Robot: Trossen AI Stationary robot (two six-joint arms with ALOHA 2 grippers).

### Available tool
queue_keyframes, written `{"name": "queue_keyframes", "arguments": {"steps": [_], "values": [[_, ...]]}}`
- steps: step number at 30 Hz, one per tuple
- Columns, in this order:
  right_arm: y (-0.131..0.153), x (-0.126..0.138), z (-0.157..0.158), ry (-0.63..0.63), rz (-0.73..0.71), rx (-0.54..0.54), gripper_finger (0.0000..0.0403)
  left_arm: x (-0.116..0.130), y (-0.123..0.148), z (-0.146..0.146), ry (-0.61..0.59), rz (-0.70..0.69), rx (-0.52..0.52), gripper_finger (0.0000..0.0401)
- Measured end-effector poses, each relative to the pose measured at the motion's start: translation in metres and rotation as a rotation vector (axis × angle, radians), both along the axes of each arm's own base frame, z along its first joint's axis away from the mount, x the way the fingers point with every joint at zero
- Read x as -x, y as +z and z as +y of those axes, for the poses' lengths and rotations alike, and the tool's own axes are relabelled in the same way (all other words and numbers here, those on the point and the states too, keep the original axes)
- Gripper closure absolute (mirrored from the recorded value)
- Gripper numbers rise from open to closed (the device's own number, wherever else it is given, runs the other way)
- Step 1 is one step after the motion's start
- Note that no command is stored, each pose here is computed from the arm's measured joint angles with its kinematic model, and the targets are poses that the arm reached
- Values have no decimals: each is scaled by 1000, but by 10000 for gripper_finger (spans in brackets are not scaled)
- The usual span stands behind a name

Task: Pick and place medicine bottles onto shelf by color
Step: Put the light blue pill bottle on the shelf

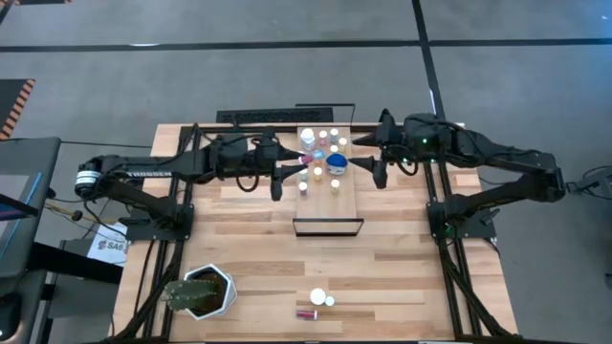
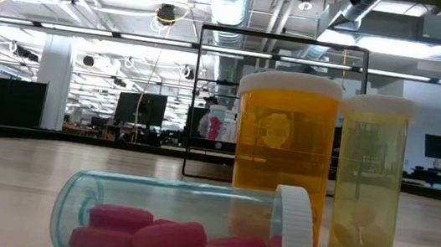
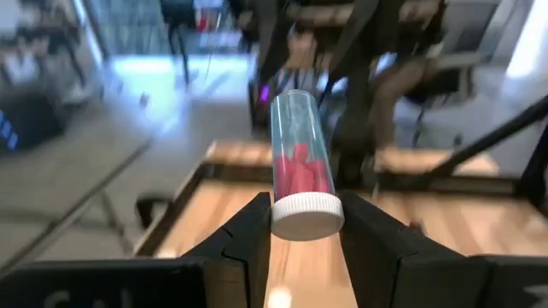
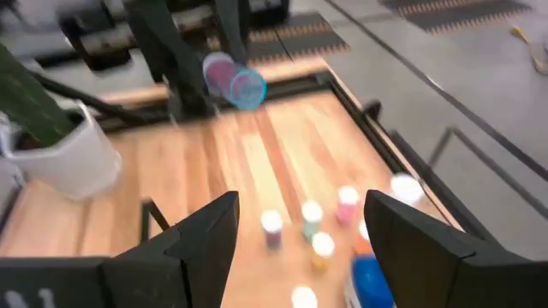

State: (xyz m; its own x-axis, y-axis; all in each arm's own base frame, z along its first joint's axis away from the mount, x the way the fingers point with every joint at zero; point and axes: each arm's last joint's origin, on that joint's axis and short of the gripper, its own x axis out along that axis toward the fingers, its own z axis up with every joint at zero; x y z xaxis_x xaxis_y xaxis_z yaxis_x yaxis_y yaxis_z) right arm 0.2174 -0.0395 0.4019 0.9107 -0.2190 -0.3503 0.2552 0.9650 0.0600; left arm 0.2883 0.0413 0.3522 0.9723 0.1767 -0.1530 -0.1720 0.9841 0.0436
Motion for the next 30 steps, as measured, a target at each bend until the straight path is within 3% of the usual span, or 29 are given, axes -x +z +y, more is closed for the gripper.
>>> {"name": "queue_keyframes", "arguments": {"steps": [8, 19, 24, 30], "values": [[-18, 3, -1, -52, 185, -11, 127, 19, -5, 5, 132, 393, 195, 298], [-28, -9, -6, -76, 241, -23, 127, 61, -53, 20, 410, 1007, 586, 298], [-37, -15, -10, -91, 304, -30, 127, 55, -82, 25, 405, 1292, 674, 298], [-44, -17, -12, -97, 358, -39, 127, 35, -124, 29, 279, 1557, 697, 298]]}}
